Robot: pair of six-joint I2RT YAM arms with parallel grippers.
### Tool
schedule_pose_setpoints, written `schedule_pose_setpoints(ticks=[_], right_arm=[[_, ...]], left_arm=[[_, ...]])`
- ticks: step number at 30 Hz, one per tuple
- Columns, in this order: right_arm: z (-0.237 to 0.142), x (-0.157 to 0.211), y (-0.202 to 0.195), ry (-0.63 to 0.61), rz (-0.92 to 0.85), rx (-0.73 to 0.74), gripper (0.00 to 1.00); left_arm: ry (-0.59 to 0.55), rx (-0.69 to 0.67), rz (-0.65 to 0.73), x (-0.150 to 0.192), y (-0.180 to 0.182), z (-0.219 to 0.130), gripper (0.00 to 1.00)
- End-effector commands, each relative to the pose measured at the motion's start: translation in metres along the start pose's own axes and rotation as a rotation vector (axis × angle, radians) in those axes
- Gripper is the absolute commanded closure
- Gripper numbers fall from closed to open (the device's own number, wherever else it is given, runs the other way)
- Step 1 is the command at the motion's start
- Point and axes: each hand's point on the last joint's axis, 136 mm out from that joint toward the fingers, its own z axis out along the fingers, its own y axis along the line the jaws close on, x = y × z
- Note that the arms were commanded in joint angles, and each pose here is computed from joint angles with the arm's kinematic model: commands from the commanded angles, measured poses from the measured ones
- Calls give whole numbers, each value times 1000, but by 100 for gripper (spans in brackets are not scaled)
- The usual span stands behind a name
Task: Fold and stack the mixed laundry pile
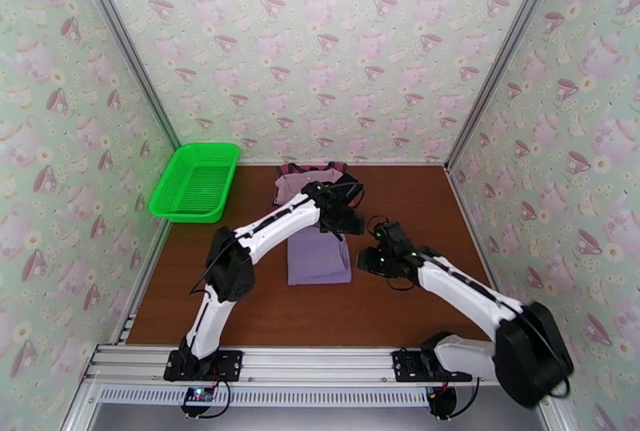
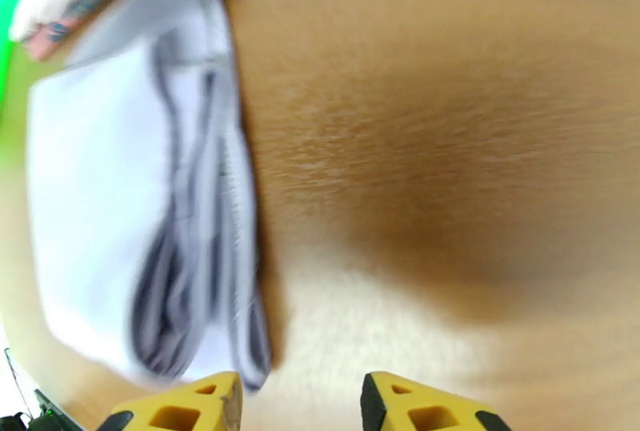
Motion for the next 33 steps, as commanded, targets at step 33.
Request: schedule_pose_setpoints(ticks=[33], right_arm=[[80,48,124,-265,731,-225,17]], left_arm=[[-141,-139,69,-41,162,-46,22]])
